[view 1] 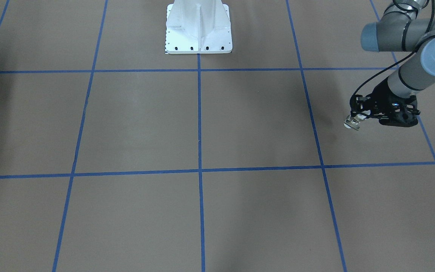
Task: Assemble PPR valve and pipe with both arms
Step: 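Carry the valve with the left gripper to the table center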
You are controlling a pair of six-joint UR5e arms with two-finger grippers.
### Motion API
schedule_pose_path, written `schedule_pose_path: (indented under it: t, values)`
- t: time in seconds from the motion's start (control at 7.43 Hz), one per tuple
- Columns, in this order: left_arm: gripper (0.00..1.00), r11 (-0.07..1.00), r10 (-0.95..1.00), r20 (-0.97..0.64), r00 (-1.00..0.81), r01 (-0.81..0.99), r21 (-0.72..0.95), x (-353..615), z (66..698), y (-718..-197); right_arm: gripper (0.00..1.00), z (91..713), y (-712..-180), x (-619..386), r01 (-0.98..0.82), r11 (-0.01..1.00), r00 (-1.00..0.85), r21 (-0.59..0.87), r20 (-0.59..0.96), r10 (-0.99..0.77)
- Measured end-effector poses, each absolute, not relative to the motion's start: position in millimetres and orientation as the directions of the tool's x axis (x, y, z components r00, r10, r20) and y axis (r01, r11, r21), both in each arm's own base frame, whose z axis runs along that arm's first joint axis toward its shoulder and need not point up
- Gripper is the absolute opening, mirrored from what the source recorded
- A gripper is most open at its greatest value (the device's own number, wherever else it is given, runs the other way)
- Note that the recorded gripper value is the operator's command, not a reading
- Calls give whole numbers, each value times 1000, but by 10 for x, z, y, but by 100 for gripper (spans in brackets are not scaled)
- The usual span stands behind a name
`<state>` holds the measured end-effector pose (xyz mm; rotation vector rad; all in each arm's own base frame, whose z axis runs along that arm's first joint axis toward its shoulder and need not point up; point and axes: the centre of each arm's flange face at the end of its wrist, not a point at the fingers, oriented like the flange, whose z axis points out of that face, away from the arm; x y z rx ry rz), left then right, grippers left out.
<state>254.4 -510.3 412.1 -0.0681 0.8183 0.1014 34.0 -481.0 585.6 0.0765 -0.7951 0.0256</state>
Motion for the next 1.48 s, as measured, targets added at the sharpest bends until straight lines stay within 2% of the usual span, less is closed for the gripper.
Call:
schedule_pose_path:
  t: [0.4,0.67,0.81,1.08,1.48]
  values:
    - [0,984,-72,-712,699,-67,-165,3946,2165,-5022,100,5857,-4837,339,-51,997,701,58,713,-5]
    - [0,978,-116,-695,710,-39,-204,4820,1310,-5121,100,5821,-4876,335,-51,997,701,62,713,-9]
    - [0,978,-124,-697,706,-31,-206,5076,1116,-5228,100,5803,-4892,330,-50,997,699,63,715,-10]
    - [0,986,-118,-707,697,-4,-168,5505,1168,-5440,100,5810,-4887,327,-48,997,698,68,716,-16]
    - [0,990,-86,-715,694,-21,-140,5898,1318,-5354,100,5821,-4892,313,-45,996,705,73,709,-20]
